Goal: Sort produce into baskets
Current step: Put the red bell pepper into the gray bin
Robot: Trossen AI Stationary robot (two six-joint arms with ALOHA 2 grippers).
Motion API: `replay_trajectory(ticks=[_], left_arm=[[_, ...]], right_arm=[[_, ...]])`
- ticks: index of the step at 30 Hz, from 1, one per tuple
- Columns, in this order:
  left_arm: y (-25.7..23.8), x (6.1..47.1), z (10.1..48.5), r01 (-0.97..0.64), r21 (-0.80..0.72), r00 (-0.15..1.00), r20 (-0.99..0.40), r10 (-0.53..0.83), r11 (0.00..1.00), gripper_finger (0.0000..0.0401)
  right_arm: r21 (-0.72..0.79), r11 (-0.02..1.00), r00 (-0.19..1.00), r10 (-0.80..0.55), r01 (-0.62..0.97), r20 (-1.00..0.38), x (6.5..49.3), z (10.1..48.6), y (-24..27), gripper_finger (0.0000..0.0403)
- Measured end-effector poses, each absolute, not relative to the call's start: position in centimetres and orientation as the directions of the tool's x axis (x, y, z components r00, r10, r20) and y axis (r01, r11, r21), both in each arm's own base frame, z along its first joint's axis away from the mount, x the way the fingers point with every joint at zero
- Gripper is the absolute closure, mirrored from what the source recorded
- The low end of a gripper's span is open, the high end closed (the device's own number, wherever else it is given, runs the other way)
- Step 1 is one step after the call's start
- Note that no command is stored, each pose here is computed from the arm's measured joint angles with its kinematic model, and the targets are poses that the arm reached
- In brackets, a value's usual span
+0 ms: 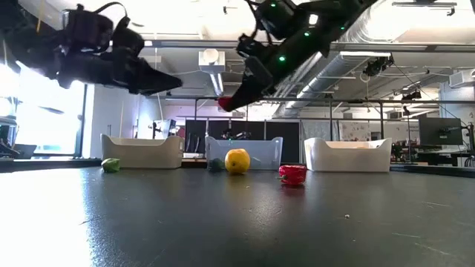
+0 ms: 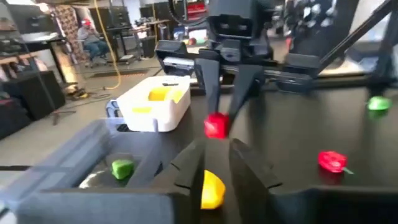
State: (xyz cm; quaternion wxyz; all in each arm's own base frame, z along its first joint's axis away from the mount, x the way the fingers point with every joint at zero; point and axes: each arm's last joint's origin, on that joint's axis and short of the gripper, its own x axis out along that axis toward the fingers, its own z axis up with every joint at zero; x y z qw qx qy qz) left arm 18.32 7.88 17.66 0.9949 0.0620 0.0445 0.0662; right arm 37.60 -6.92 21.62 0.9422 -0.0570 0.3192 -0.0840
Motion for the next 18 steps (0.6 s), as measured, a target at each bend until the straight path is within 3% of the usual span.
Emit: replay_trajectory(ticks=[9, 18], left_arm=[[6.6, 21.2, 17.8, -0.097, 0.103, 0.977, -0.182, 0.114, 0.990, 0.0269], [5.7, 23.2, 17.7, -0.110, 0.126, 0.968, -0.210, 0.135, 0.986, 0.0262]], right_arm=[[-0.225, 0.973, 0.800, -0.171, 0.046, -0.576, 39.2, 21.8, -5.9, 0.0376], [-0.238, 0.971, 0.816, -0.163, 0.031, -0.555, 39.4, 22.0, -5.5, 0.0376]])
